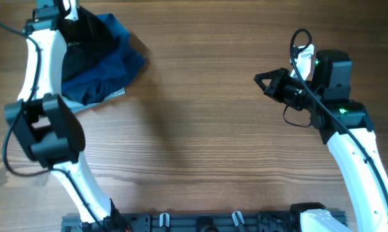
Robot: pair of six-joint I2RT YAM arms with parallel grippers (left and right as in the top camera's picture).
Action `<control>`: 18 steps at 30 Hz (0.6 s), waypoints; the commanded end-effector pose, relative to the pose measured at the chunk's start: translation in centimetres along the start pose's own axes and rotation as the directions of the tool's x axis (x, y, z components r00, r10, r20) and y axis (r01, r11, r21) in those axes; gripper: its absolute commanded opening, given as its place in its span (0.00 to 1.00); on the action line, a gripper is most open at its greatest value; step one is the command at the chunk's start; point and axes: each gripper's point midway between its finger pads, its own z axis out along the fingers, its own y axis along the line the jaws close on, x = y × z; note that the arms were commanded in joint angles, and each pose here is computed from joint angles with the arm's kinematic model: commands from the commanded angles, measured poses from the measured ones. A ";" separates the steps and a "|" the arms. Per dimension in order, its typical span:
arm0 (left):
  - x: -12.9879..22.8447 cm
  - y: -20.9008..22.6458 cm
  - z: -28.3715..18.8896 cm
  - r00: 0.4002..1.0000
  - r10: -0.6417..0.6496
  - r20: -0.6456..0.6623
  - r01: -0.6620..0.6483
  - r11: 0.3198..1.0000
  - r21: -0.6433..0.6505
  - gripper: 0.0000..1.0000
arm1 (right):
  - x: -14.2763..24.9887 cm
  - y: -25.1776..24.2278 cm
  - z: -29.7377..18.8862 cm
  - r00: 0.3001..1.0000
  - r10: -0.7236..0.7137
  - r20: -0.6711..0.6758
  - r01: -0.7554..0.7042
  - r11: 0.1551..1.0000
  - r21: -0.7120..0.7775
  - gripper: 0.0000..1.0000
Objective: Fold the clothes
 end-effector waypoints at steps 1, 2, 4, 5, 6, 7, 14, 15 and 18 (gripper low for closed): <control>-1.2 2.0 -8.7 0.997 -0.031 0.078 0.037 0.996 -0.076 0.87 | -1.7 2.4 -1.1 0.993 -0.091 0.077 0.096 0.993 -0.066 0.04; -1.5 1.2 -11.8 0.994 -0.024 0.110 0.031 0.998 -0.059 0.89 | -2.6 3.7 -2.0 0.980 -0.147 0.131 0.160 0.983 -0.091 0.04; -1.2 0.0 -16.7 0.989 -0.011 0.146 0.016 0.999 -0.036 0.95 | -4.4 6.9 -4.5 0.926 -0.276 0.258 0.315 0.941 -0.124 0.04; -0.6 -0.6 -19.0 0.988 -0.005 0.153 0.010 1.000 -0.030 0.96 | -5.2 8.9 -6.3 0.872 -0.358 0.335 0.417 0.900 -0.125 0.06; 0.3 -1.2 -21.1 0.988 0.001 0.153 0.003 1.000 -0.026 0.97 | -5.6 10.2 -7.8 0.822 -0.419 0.386 0.493 0.863 -0.112 0.07; 1.1 -1.7 -23.0 0.988 0.007 0.153 -0.004 1.000 -0.020 0.98 | -5.7 11.4 -9.2 0.776 -0.469 0.423 0.552 0.829 -0.094 0.08; 11.2 -4.7 -31.6 0.999 -0.047 -0.016 0.047 0.999 0.023 1.00 | -3.3 9.5 -11.7 0.705 -0.616 0.351 0.632 0.771 0.083 0.12; 12.0 -4.9 -32.0 0.999 -0.042 -0.033 0.043 0.999 0.025 1.00 | -3.0 8.7 -11.6 0.708 -0.630 0.321 0.632 0.767 0.111 0.13; 13.9 -4.9 -33.6 0.998 -0.018 -0.053 0.019 1.000 0.009 1.00 | -1.8 7.4 -11.1 0.720 -0.646 0.252 0.639 0.760 0.121 0.36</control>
